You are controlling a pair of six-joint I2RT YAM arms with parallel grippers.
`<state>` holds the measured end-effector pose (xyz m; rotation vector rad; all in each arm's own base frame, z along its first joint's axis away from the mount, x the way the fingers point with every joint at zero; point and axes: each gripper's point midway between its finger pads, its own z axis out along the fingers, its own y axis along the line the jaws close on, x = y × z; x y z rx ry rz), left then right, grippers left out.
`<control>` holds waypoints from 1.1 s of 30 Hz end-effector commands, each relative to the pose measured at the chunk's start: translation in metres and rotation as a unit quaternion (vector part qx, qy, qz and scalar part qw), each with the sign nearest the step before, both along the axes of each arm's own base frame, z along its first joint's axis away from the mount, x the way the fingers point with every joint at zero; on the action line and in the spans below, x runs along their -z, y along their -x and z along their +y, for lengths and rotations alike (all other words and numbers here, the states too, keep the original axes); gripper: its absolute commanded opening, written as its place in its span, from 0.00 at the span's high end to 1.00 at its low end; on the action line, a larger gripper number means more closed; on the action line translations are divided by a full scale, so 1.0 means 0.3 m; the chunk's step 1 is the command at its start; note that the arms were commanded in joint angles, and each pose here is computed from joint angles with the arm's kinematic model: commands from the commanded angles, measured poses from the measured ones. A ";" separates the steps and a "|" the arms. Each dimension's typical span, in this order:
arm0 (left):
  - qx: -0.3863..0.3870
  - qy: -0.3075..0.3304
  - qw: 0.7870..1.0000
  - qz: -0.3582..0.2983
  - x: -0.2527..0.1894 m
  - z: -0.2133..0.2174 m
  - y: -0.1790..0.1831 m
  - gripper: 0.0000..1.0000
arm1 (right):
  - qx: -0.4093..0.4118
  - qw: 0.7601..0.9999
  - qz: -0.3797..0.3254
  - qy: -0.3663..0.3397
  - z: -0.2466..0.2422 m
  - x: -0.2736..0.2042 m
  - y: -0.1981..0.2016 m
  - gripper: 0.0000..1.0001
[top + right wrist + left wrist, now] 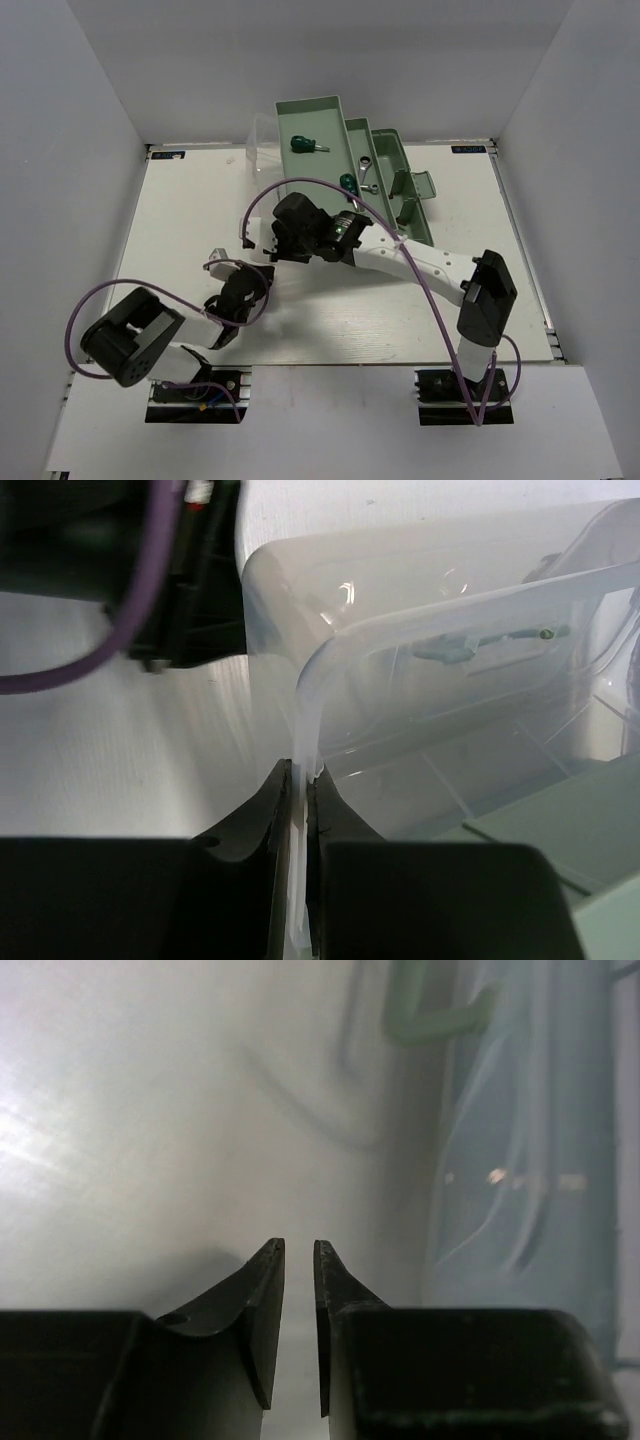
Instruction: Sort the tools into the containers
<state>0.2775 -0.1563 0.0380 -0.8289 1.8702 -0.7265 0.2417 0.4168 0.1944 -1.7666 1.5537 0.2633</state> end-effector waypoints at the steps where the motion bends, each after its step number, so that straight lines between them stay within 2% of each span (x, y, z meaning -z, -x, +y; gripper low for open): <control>1: -0.027 0.047 0.994 -0.095 -0.179 -0.021 -0.137 0.71 | -0.027 0.994 -0.047 -0.097 0.039 -0.242 0.025 1.00; 2: -0.020 0.046 0.995 -0.087 -0.155 -0.032 -0.148 0.71 | -0.025 0.994 -0.047 -0.097 0.031 -0.241 0.025 1.00; 6: -0.012 0.083 0.988 -0.132 -0.231 -0.065 -0.215 0.64 | -0.022 0.995 -0.040 -0.088 0.011 -0.210 0.030 1.00; 9: -0.004 0.090 0.986 -0.139 -0.242 -0.076 -0.228 0.58 | -0.036 0.995 -0.027 -0.091 0.013 -0.203 0.055 0.99; 11: -0.004 0.088 0.987 -0.134 -0.233 -0.070 -0.230 0.57 | -0.041 0.996 -0.017 -0.079 0.000 -0.190 0.071 0.63; 12: -0.004 0.090 0.986 -0.138 -0.244 -0.074 -0.237 0.57 | -0.051 0.996 -0.008 -0.079 0.000 -0.192 0.090 0.39; 14: -0.009 0.090 0.986 -0.139 -0.255 -0.060 -0.241 0.57 | -0.083 0.995 0.023 -0.057 -0.030 -0.214 0.156 0.30; 16: -0.005 0.086 0.988 -0.131 -0.245 -0.063 -0.235 0.57 | -0.142 0.986 0.033 -0.083 -0.027 -0.324 0.222 0.29; 17: -0.010 0.086 0.988 -0.132 -0.254 -0.049 -0.239 0.57 | -0.149 0.986 0.054 -0.057 -0.084 -0.316 0.261 0.26; 18: -0.010 0.084 0.988 -0.129 -0.253 -0.052 -0.244 0.57 | -0.175 0.981 0.047 -0.065 -0.093 -0.363 0.287 0.23; 21: -0.014 0.079 0.988 -0.130 -0.261 -0.039 -0.245 0.57 | -0.173 0.984 0.015 -0.047 -0.186 -0.408 0.299 0.23; 22: -0.014 0.079 0.988 -0.130 -0.264 -0.042 -0.251 0.57 | -0.132 0.991 -0.013 -0.025 -0.219 -0.385 0.242 0.29; 24: -0.014 0.077 0.989 -0.126 -0.262 -0.040 -0.248 0.57 | -0.060 0.995 -0.075 -0.034 -0.242 -0.416 0.136 0.46; 25: -0.014 0.078 0.989 -0.128 -0.272 -0.045 -0.257 0.57 | 0.022 0.991 -0.128 -0.043 -0.315 -0.487 0.056 0.98; 26: -0.014 0.079 0.988 -0.129 -0.278 -0.049 -0.264 0.57 | 0.067 0.987 -0.145 -0.025 -0.350 -0.425 0.010 1.00; 27: -0.012 0.075 0.989 -0.129 -0.277 -0.043 -0.267 0.57 | 0.194 0.944 -0.244 -0.103 -0.408 -0.602 -0.145 1.00; 28: -0.012 0.077 0.988 -0.133 -0.289 -0.047 -0.274 0.57 | 0.271 0.907 -0.309 -0.087 -0.516 -0.660 -0.218 1.00; 29: -0.007 0.079 0.988 -0.133 -0.295 -0.056 -0.278 0.57 | 0.352 0.855 -0.366 -0.104 -0.635 -0.659 -0.353 1.00; 31: -0.003 0.083 0.987 -0.138 -0.314 -0.066 -0.286 0.57 | 0.397 0.839 -0.363 -0.077 -0.739 -0.616 -0.425 1.00; 32: -0.002 0.082 0.986 -0.146 -0.333 -0.072 -0.297 0.57 | 0.421 0.858 -0.283 -0.085 -0.744 -0.483 -0.453 1.00; 33: 0.004 0.083 0.986 -0.144 -0.341 -0.080 -0.297 0.57 | 0.480 0.839 -0.250 -0.058 -0.914 -0.461 -0.517 1.00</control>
